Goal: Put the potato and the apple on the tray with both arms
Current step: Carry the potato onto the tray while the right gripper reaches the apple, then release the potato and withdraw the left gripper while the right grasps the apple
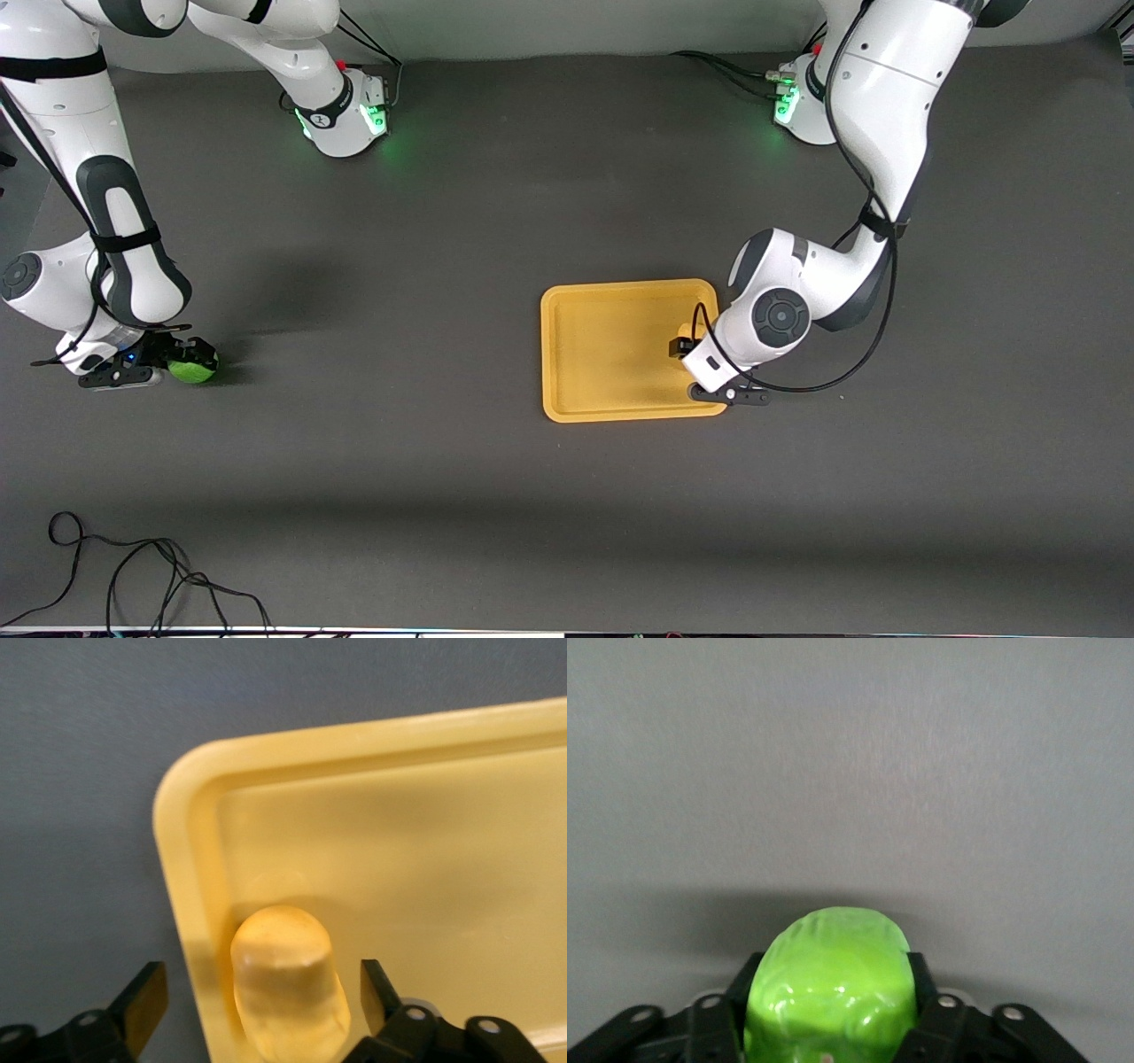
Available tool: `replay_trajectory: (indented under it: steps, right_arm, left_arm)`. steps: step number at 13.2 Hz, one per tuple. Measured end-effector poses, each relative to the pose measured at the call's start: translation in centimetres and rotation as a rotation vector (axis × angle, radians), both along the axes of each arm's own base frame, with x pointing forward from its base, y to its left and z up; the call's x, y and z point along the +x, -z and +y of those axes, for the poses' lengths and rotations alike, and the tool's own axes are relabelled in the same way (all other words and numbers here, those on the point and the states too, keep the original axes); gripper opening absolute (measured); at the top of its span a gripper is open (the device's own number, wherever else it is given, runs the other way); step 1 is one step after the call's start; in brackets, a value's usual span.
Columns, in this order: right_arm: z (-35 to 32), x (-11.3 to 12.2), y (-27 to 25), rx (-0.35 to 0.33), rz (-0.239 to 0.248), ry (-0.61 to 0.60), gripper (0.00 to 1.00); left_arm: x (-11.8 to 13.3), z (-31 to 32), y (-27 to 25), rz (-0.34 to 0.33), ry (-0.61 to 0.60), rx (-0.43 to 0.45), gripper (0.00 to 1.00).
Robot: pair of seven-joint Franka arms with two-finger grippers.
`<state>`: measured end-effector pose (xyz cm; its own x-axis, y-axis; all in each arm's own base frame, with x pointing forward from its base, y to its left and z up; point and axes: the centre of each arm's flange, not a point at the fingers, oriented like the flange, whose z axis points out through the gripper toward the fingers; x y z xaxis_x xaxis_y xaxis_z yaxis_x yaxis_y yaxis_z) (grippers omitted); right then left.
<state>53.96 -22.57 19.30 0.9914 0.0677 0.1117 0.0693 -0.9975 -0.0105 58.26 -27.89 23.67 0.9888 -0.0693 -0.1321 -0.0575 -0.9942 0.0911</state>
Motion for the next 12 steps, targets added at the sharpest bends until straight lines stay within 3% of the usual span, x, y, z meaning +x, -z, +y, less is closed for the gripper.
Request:
replay_trajectory:
  steps: [2, 5, 10, 12]
  right_arm:
    - [0.9, 2.0, -1.9, 0.032, -0.003, -0.03, 0.65]
    - [2.2, 4.7, -8.6, 0.03, -0.029, -0.122, 0.65]
    - [3.0, 3.9, -24.0, 0.03, 0.113, -0.119, 0.65]
    - [4.7, 4.2, -29.2, 0.038, 0.135, -0.117, 0.65]
  left_arm:
    - [1.1, 2.8, -5.0, 0.008, -0.032, 0.018, 0.99]
    - [2.6, 10.0, -16.3, -0.056, -0.065, 0.005, 1.0]
    - [-0.5, 23.5, -29.0, -0.095, 0.034, -0.005, 1.0]
    - [-1.9, 28.1, -31.7, -0.085, 0.05, -0.008, 1.0]
